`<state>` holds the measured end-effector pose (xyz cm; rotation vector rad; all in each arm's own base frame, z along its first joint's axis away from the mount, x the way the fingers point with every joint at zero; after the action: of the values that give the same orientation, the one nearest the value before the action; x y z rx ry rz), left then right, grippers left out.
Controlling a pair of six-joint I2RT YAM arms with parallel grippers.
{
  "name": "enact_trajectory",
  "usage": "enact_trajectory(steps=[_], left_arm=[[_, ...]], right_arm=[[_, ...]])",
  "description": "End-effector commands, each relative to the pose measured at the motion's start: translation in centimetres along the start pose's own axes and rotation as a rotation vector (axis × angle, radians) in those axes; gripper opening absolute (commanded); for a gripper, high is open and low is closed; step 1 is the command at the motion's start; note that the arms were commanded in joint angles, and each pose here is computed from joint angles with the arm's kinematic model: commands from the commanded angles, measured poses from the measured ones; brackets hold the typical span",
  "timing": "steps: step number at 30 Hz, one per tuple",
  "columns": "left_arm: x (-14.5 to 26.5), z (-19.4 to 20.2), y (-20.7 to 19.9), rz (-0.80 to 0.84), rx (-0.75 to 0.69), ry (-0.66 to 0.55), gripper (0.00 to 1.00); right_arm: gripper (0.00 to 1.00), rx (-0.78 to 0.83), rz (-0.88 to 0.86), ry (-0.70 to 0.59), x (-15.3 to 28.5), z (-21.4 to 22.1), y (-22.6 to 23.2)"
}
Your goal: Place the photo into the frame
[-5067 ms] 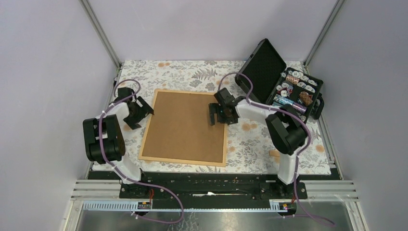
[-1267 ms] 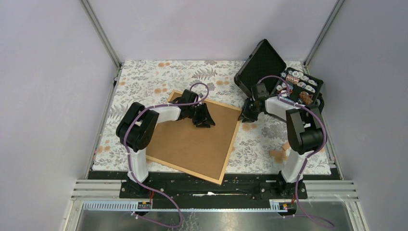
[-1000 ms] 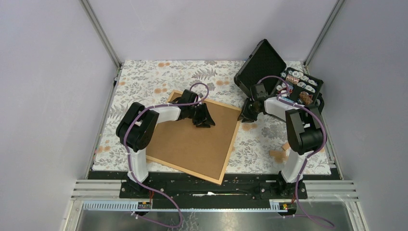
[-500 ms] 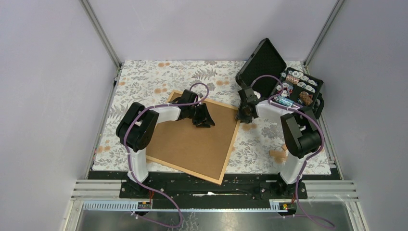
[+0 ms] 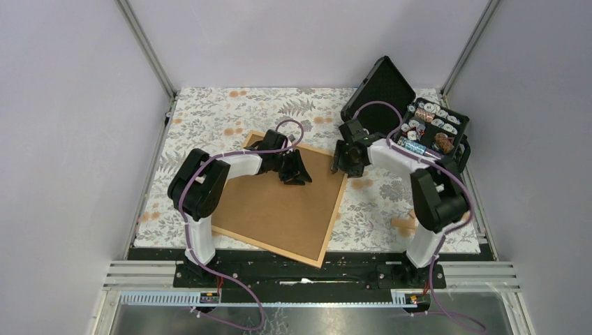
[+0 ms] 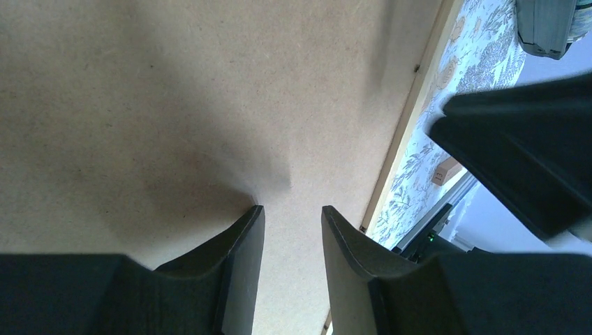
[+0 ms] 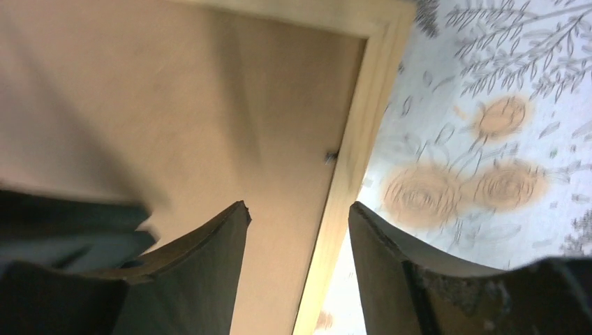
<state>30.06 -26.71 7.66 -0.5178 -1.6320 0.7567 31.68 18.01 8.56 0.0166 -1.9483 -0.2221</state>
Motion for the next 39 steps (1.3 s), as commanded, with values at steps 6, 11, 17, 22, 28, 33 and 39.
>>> enact_trajectory(steps=[6, 11, 17, 22, 28, 33, 39], left_arm=[[-0.1, 0.5, 1.1, -0.062, -0.011, 0.017, 0.41], [-0.1, 0.7, 1.4, -0.068, -0.009, 0.023, 0.41], [-0.2, 0.8, 1.6, -0.073, -0.006, 0.020, 0.41], [-0.2, 0.9, 1.8, -0.078, -0.004, 0.021, 0.41], [-0.3, 0.8, 1.8, -0.080, -0.002, 0.021, 0.41], [-0.2, 0.9, 1.9, -0.085, -0.003, 0.020, 0.41], [-0.2, 1.1, 2.0, -0.085, 0.000, 0.022, 0.41]], right_arm=[[0.52, -0.054, -0.294, 0.133, 6.4, 4.9, -0.5], [0.41, -0.096, -0.298, 0.176, 4.9, 7.7, -1.4], [0.37, -0.071, -0.281, 0.242, 2.9, 9.3, -1.2], [0.34, -0.050, -0.283, 0.274, 2.3, 10.5, -0.8], [0.31, -0.062, -0.225, 0.276, 1.5, 11.1, -1.5], [0.29, -0.079, -0.159, 0.287, 1.2, 11.9, -2.6], [0.30, -0.088, -0.093, 0.271, 0.8, 12.0, -3.0]])
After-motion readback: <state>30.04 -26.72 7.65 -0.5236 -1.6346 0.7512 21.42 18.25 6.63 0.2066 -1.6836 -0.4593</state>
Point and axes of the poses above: each gripper's point midway between its finger pads, its own x axis back along the fingers, its own y axis along the line the jaws close on, z = x × y, the point moved 6 cm from there along x, back along the fingers, and after that the axes turned 5 degrees about x, right-handed, at the moved point
